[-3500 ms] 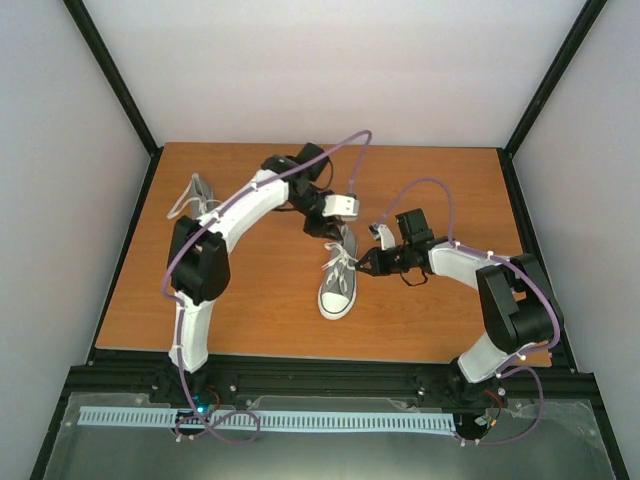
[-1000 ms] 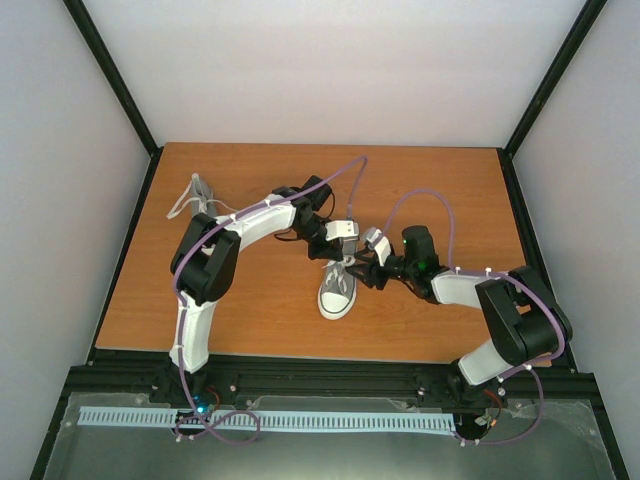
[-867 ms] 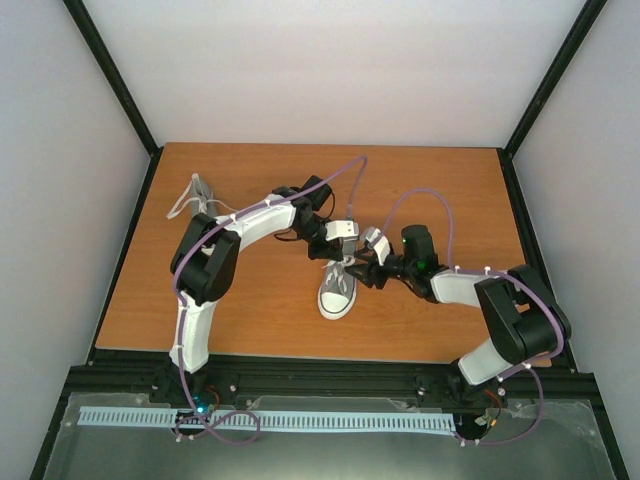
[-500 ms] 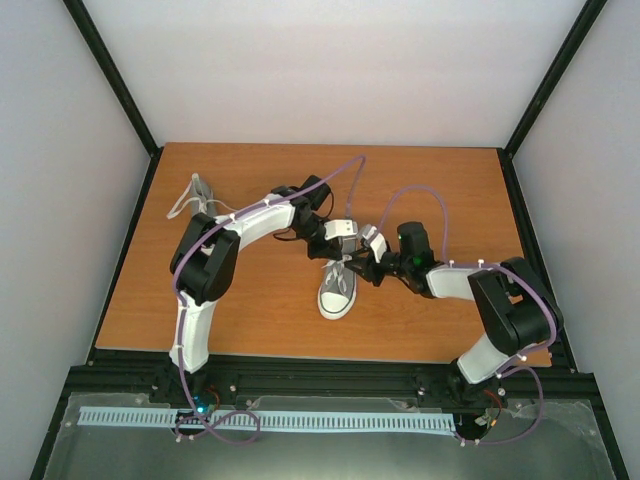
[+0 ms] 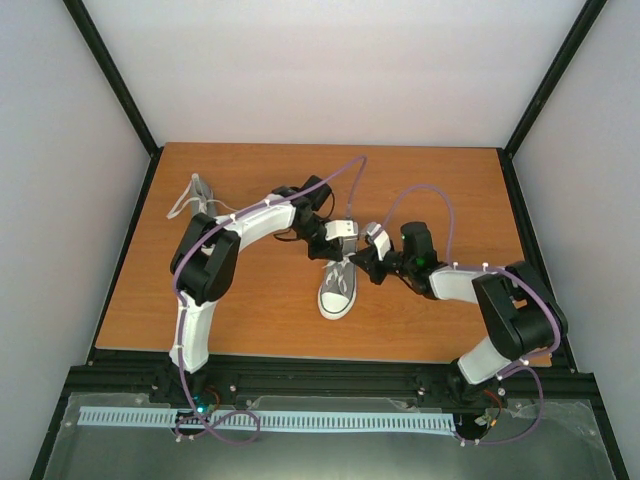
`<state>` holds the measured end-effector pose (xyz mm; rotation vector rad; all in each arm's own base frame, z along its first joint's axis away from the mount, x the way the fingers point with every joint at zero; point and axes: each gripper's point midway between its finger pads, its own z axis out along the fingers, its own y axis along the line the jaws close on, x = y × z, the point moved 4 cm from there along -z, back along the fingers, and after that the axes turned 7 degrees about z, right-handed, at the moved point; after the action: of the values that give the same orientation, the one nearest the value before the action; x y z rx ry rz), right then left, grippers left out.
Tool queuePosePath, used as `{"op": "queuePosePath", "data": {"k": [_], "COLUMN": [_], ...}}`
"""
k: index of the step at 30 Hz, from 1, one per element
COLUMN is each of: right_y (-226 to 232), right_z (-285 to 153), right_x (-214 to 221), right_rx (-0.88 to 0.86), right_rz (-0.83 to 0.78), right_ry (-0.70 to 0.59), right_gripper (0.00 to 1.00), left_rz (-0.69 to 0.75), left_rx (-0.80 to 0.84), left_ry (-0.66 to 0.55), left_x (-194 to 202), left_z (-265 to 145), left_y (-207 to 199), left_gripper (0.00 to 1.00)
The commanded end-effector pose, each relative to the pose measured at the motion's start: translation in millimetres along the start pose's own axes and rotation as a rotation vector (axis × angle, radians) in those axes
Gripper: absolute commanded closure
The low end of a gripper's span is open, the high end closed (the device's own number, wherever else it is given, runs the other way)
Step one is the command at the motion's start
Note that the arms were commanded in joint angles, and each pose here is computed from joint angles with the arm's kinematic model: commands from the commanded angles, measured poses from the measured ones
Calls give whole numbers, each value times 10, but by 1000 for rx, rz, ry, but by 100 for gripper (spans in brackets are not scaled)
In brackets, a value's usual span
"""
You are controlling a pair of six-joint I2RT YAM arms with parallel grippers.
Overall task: Tie the shoes
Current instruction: Tie the shoelace on the shoe.
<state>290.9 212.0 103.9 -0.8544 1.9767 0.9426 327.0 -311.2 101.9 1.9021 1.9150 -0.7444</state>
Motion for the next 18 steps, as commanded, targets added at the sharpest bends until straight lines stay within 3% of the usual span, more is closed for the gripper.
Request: {"op": "queuePosePath", "data": {"k": [1, 5, 8, 13, 18], "right_y": [40, 14, -1, -11, -17], "right_z": [-93, -47, -23, -14, 1], "right_x": [-122, -24, 9, 1, 18], "right_rx": [-15, -20, -24, -22, -27], "right_rz": [12, 27, 36, 43, 54], "right_ry": [-65, -24, -7, -6, 3], "right_gripper": [97, 97, 97, 97, 97], "left_rz": [-9, -8, 10, 100, 165], "left_rx": [22, 32, 44, 49, -105], "left_ry": [-17, -90, -108, -119, 39], "left_x": [4, -183, -266, -164, 259], "left_z": [-26, -220, -431, -772, -551], "left_y": [-12, 23, 41, 65, 430], "left_gripper": [86, 62, 51, 46, 46]}}
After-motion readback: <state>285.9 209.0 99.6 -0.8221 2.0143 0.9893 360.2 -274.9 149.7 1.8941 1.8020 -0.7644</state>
